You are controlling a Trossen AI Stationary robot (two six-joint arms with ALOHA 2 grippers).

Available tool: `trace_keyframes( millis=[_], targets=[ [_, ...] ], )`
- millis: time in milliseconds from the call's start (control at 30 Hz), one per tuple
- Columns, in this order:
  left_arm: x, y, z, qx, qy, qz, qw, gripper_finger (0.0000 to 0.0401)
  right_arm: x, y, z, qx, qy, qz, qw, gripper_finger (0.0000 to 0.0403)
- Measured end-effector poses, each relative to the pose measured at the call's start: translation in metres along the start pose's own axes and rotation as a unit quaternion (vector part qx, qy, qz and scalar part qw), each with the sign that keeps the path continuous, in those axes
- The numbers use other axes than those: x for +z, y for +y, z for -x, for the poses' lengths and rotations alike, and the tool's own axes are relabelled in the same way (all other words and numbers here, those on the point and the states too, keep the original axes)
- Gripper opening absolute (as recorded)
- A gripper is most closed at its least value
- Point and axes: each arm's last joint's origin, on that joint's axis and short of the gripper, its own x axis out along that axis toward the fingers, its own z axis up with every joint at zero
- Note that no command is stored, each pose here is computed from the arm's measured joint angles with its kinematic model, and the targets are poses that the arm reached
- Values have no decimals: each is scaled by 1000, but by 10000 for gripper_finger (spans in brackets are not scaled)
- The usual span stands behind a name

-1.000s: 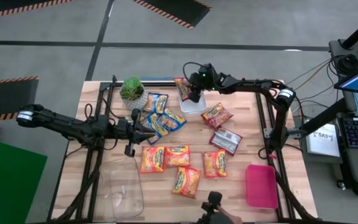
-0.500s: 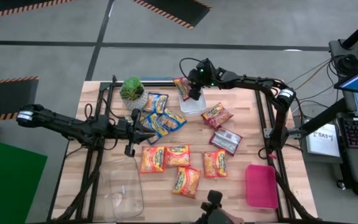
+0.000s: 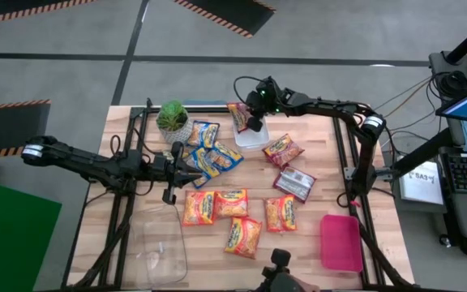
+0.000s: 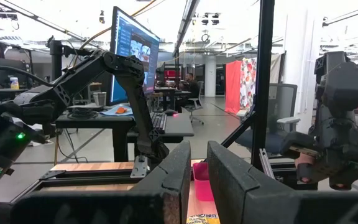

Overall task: Sort Maruchan noodles
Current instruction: Put the left red noodle pack into the white bin, then put the middle blue noodle pack into the transparent bin

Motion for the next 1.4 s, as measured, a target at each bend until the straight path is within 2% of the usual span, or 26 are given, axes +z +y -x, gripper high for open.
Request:
trace_keyframes(
  millis=[167,333,700,1100,1400],
  targets=[
    [0,0,0,0,0,0,1000,39,-1,0,0,2,6,-16,1000,37],
    [0,0,0,0,0,2,1000,39,-2,1,0,2,13,-28,1000,57],
    [0,0,0,0,0,4,1000,39,1,-2,13,-42,26,-22,999,92],
    [-1,0,0,0,3,4,1000,39,13,6,57,-29,36,-33,998,54],
    [-2,0,0,0,11,4,1000,39,11,52,85,31,14,-27,999,33]
  ],
)
